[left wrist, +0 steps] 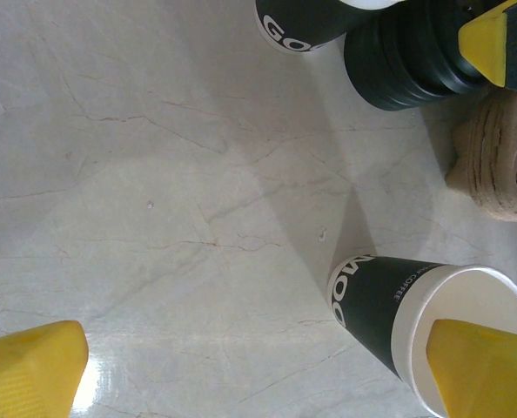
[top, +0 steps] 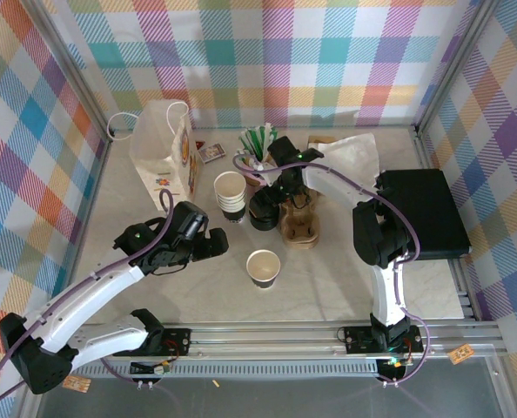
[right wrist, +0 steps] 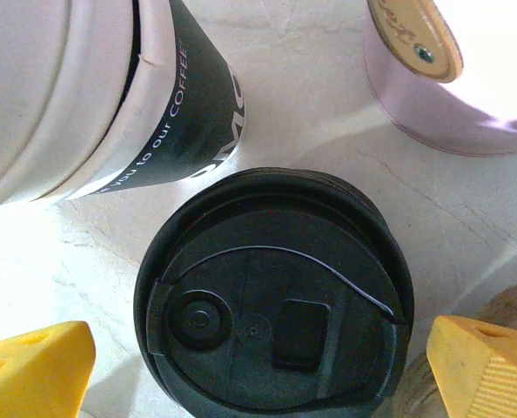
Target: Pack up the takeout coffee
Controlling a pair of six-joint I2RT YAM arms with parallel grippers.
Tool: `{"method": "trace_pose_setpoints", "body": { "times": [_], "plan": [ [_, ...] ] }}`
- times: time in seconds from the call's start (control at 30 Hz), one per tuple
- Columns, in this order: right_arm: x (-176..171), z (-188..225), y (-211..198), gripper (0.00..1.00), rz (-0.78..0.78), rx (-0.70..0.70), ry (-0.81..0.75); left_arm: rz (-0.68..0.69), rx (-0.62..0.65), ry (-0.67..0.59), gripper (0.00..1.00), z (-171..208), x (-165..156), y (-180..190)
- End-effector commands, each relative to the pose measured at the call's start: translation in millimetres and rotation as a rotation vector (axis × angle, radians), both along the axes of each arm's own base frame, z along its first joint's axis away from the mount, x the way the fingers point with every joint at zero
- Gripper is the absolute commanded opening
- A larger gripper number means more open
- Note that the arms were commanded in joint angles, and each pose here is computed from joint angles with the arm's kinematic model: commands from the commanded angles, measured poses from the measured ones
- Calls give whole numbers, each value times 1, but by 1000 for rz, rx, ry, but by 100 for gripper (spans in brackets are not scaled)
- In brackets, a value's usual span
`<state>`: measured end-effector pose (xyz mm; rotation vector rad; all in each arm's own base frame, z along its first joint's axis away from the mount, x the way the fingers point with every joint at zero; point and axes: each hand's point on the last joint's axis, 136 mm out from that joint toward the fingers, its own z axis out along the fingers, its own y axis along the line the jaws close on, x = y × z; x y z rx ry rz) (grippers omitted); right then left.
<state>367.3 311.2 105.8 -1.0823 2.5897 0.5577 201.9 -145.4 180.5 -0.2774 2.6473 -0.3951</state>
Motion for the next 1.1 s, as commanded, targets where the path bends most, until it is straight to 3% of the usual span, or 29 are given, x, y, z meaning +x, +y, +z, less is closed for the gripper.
{"method": "trace_pose_setpoints", "body": {
  "times": [0.0,1.07],
  "plan": [
    [-9,-5,3,97,36,-4,16,32,12,12,99,-3,-5,10],
    [-5,-8,12,89,74,-70,-7,12,36,2,99,-3,-4,12]
  ]
}}
